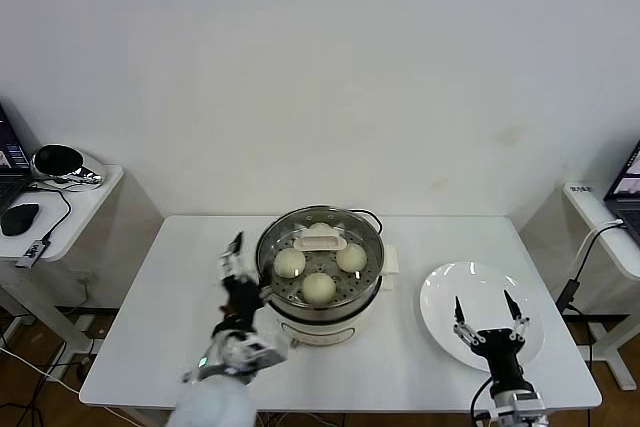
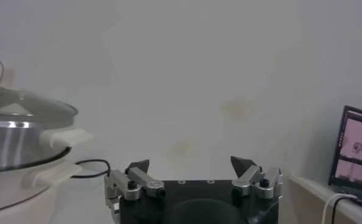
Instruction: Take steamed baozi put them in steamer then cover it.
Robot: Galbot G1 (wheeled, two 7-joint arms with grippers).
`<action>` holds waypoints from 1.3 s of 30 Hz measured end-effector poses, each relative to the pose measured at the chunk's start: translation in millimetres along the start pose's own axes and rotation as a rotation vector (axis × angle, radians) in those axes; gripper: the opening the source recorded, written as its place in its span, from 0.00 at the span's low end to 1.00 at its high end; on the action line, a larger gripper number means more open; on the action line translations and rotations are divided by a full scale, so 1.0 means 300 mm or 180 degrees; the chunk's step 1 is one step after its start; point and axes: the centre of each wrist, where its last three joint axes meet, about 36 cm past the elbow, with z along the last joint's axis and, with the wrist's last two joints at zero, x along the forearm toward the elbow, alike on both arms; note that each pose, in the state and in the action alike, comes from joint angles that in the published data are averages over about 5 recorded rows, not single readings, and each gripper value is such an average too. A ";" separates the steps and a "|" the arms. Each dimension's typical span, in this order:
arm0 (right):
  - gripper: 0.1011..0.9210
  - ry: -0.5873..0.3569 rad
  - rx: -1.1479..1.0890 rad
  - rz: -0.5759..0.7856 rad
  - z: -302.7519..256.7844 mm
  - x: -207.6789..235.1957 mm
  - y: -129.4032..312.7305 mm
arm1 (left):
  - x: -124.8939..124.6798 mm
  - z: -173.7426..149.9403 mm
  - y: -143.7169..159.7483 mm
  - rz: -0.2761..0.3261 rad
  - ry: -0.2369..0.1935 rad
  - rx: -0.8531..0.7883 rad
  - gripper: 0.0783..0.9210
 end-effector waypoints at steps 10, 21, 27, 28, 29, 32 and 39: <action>0.88 0.0070 -0.0144 -0.0199 0.014 0.027 0.018 | 0.144 0.268 0.032 0.0086 0.0048 0.1604 0.88; 0.88 0.0275 -0.0203 -0.0431 0.043 0.090 0.043 | 0.307 0.437 -0.086 -0.0016 0.0126 0.2690 0.88; 0.88 0.0314 -0.0295 -0.0505 0.040 0.113 0.070 | 0.366 0.490 -0.136 -0.0044 0.0205 0.2910 0.88; 0.88 0.0325 -0.0307 -0.0514 0.040 0.116 0.073 | 0.372 0.495 -0.140 -0.0048 0.0212 0.2935 0.88; 0.88 0.0336 -0.0318 -0.0523 0.041 0.120 0.076 | 0.377 0.500 -0.144 -0.0049 0.0217 0.2957 0.88; 0.88 0.0364 -0.0349 -0.0551 0.042 0.130 0.086 | 0.390 0.514 -0.157 -0.0040 0.0241 0.3006 0.88; 0.88 0.0388 -0.0403 -0.0588 0.037 0.150 0.107 | 0.407 0.543 -0.176 -0.0031 0.0320 0.3046 0.88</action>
